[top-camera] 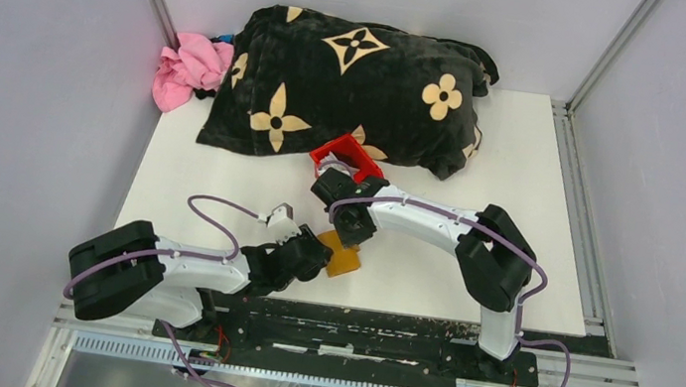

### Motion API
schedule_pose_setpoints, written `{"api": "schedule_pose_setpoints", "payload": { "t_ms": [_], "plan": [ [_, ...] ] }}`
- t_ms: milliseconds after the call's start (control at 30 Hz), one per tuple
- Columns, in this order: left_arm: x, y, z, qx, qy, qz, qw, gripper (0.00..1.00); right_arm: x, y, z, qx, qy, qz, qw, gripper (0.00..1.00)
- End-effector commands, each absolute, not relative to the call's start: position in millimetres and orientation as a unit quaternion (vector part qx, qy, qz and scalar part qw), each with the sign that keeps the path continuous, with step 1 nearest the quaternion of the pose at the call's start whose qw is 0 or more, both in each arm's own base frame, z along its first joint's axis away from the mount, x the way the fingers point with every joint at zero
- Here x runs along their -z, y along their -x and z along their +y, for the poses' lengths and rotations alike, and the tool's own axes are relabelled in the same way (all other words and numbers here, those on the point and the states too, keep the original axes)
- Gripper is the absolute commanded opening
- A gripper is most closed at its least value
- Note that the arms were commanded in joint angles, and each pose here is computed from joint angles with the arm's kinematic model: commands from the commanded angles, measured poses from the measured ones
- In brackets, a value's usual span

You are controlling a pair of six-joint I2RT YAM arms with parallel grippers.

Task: Put the credit cards into the card holder
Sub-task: Close the card holder at the center of the board.

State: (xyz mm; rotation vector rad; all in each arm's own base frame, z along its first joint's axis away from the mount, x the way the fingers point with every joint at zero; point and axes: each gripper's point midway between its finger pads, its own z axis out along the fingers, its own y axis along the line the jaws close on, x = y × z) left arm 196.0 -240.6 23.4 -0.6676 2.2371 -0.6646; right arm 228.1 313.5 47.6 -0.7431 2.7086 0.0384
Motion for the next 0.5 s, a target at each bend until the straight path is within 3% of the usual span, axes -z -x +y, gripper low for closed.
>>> {"api": "schedule_pose_setpoints", "payload": {
  "t_ms": [0,467],
  "plan": [
    [-7.8,-187.4,-231.5,0.226,0.232,0.882,0.343,0.43,-55.0,-233.4,317.9,-0.01,0.259,0.948,0.182,0.26],
    [-5.2,-186.7,-232.8,0.225,0.231,0.883,0.34,0.44,-68.8,-232.1,322.1,-0.016,0.263,0.944,0.197,0.21]
  ]
}}
